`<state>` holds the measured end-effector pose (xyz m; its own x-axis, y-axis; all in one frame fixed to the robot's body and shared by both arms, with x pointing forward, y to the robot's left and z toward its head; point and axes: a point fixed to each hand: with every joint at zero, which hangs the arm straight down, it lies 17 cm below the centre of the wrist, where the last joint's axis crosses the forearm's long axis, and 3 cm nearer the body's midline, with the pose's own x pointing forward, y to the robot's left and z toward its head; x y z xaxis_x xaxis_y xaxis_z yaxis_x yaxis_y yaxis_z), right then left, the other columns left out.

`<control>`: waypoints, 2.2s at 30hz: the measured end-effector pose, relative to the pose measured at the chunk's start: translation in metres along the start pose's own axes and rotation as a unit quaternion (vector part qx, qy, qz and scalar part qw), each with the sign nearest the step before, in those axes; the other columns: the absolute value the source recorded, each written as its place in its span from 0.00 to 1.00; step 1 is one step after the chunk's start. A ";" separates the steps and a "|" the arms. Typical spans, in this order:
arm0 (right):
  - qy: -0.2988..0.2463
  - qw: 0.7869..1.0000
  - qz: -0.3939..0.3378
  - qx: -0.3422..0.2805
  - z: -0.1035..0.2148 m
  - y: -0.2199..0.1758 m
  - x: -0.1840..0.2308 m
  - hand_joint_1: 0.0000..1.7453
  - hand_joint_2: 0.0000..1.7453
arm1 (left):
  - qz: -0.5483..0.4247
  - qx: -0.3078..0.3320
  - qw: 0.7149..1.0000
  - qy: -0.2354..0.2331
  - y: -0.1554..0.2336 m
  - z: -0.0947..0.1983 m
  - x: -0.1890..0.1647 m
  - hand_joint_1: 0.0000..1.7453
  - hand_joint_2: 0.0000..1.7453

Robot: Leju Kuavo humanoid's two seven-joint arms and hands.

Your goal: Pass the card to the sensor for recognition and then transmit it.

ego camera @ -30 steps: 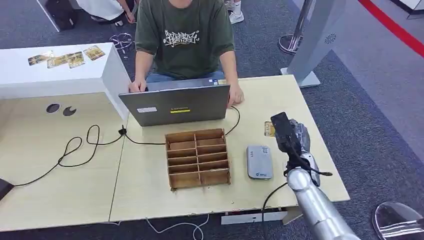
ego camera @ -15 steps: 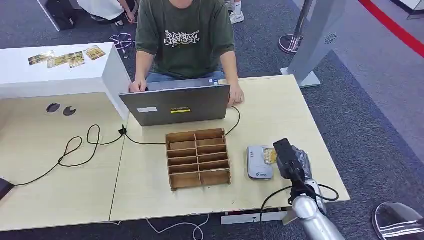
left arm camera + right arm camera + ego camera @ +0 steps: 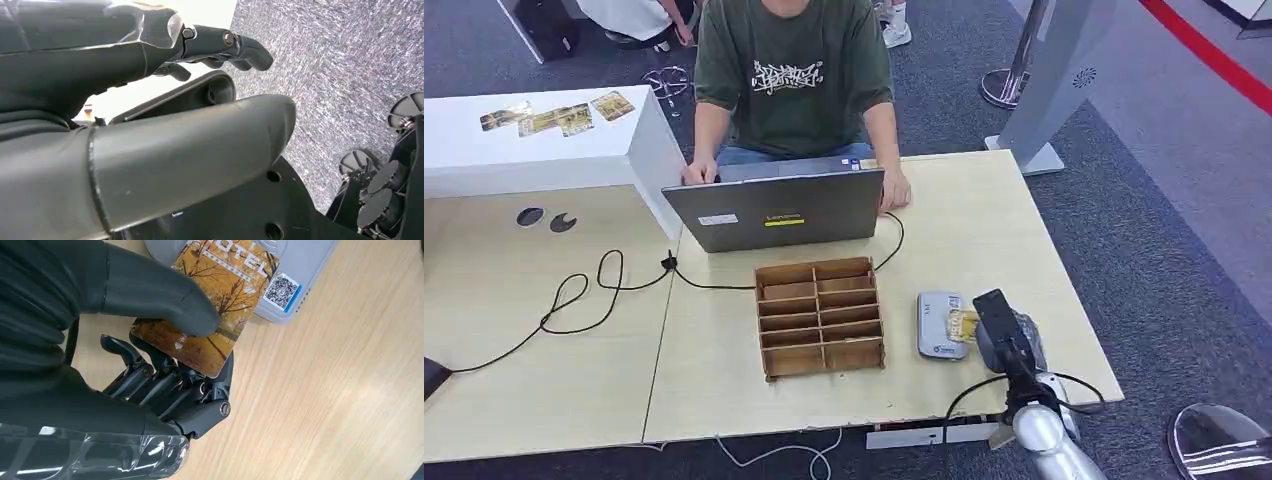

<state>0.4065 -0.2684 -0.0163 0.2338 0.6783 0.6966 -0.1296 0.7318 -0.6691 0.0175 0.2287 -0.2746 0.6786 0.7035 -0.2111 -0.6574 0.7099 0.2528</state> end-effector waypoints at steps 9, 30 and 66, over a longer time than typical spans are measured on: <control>0.008 1.000 0.000 0.013 -0.006 0.004 -0.005 1.00 1.00 | -0.008 0.002 1.000 -0.003 0.001 0.000 0.001 0.00 0.00; 0.028 0.997 0.025 0.072 -0.032 0.026 -0.010 1.00 1.00 | -0.020 0.006 1.000 -0.008 0.003 0.000 0.004 0.00 0.00; -0.233 0.895 0.250 -0.288 0.035 -0.082 0.156 1.00 1.00 | -0.029 0.009 0.999 -0.016 -0.001 0.001 0.000 0.00 0.00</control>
<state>0.4194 -0.2208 0.1563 -0.1595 0.9634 0.2156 0.4437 0.2651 -0.8561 0.0185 0.2280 -0.2744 0.7262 0.6591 -0.1957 -0.6101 0.7490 0.2585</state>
